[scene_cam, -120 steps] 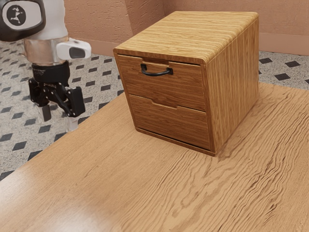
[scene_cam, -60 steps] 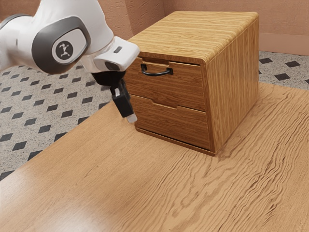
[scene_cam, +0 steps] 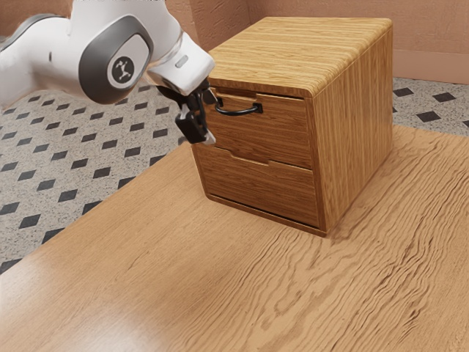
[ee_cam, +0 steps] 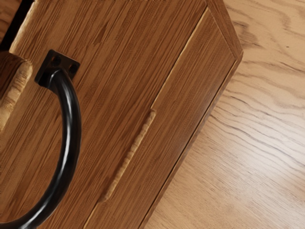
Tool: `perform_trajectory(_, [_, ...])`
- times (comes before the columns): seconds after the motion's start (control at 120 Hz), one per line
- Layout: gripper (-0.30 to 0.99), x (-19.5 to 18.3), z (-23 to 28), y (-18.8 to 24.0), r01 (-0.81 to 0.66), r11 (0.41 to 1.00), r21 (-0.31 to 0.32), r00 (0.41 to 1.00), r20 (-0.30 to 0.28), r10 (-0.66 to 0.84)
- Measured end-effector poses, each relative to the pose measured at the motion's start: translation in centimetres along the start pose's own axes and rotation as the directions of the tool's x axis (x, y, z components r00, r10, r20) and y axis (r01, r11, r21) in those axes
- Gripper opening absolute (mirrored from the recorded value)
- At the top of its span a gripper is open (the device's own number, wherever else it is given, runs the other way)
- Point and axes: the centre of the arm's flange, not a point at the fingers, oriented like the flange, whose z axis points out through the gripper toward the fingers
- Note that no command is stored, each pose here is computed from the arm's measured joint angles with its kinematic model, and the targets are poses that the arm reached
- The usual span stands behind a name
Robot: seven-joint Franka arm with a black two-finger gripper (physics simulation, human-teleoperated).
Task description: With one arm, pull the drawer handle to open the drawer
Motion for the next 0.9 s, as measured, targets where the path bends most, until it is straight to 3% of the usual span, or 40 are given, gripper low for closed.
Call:
perform_trajectory(0.183, [0.67,1.7,0.8,0.3,-0.105,0.994,0.006,0.994,-0.024,0.105])
perform_trajectory(0.9, [0.67,0.9,3.6,-0.9,-0.257,0.965,0.060,0.966,-0.009,0.258])
